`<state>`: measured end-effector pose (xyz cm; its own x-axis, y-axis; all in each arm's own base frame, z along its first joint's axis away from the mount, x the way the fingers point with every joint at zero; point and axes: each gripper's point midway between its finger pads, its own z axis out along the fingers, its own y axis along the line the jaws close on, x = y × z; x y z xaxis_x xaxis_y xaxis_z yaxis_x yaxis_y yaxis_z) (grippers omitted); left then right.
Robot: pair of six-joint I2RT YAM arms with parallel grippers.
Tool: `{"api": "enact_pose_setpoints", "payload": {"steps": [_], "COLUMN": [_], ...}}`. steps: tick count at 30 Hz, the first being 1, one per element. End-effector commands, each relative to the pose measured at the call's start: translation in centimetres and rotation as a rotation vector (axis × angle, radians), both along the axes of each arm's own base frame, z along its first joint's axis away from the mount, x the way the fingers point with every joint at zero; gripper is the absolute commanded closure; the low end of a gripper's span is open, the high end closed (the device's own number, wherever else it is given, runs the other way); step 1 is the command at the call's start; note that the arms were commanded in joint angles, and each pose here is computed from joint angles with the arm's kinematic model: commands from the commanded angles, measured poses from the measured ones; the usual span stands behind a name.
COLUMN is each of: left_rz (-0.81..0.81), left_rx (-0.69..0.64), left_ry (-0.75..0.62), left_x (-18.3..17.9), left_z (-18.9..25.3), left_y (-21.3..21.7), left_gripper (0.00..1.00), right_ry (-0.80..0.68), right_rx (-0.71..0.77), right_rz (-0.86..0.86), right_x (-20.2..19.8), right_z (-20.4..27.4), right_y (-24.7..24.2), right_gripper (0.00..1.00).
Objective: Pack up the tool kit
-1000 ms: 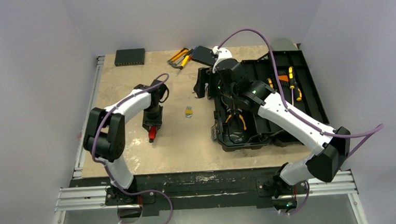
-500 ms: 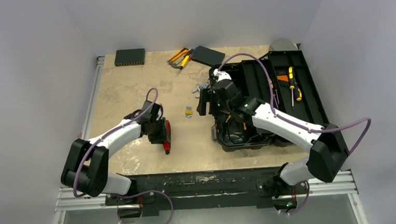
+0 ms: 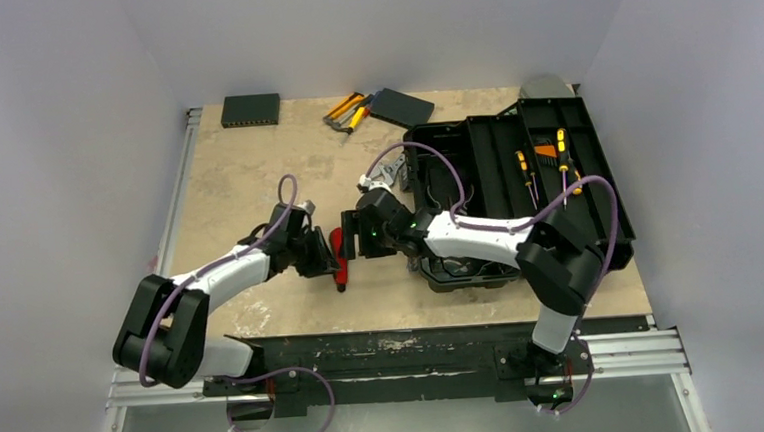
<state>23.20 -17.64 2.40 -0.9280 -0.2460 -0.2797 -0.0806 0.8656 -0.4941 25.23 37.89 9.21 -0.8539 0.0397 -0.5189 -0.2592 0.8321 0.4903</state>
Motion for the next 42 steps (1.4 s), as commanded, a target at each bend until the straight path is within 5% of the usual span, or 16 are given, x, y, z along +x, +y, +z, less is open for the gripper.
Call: {"api": "enact_pose_setpoints", "payload": {"steps": [1,11,20,26,37,42], "left_rz": [-0.007,0.012,0.039,0.203,0.576,0.650], "left_rx": [-0.136,-0.103,-0.086,-0.060,0.203,0.225], "left_ry": [-0.036,-0.095,-0.210,-0.325,-0.452,-0.497], "left_x": [-0.1,-0.8,-1.5,-1.5,-3.3,-3.8], "left_z": [1.1,2.2,6.2,9.1,12.1,12.4], "left_y": [-2.0,-0.7,1.5,5.2,14.2,15.7], "left_gripper": [0.85,0.78,0.32,0.31,0.31,0.33], "right_ry": [-0.034,-0.032,-0.021,-0.047,-0.051,-0.065], "right_rx": [0.111,0.033,-0.185,-0.218,-0.360,-0.414], "right_rz": [-0.016,-0.082,-0.071,-0.085,-0.083,-0.108], "right_x": [2.0,3.9,2.7,1.2,0.0,0.5], "right_z": [2.0,-1.0,-3.4,-3.6,-6.2,-7.1], "right_y": [3.4,3.5,3.4,2.8,3.5,3.0], "right_gripper": [0.33,0.29,0.28,0.29,0.33,0.43]}}
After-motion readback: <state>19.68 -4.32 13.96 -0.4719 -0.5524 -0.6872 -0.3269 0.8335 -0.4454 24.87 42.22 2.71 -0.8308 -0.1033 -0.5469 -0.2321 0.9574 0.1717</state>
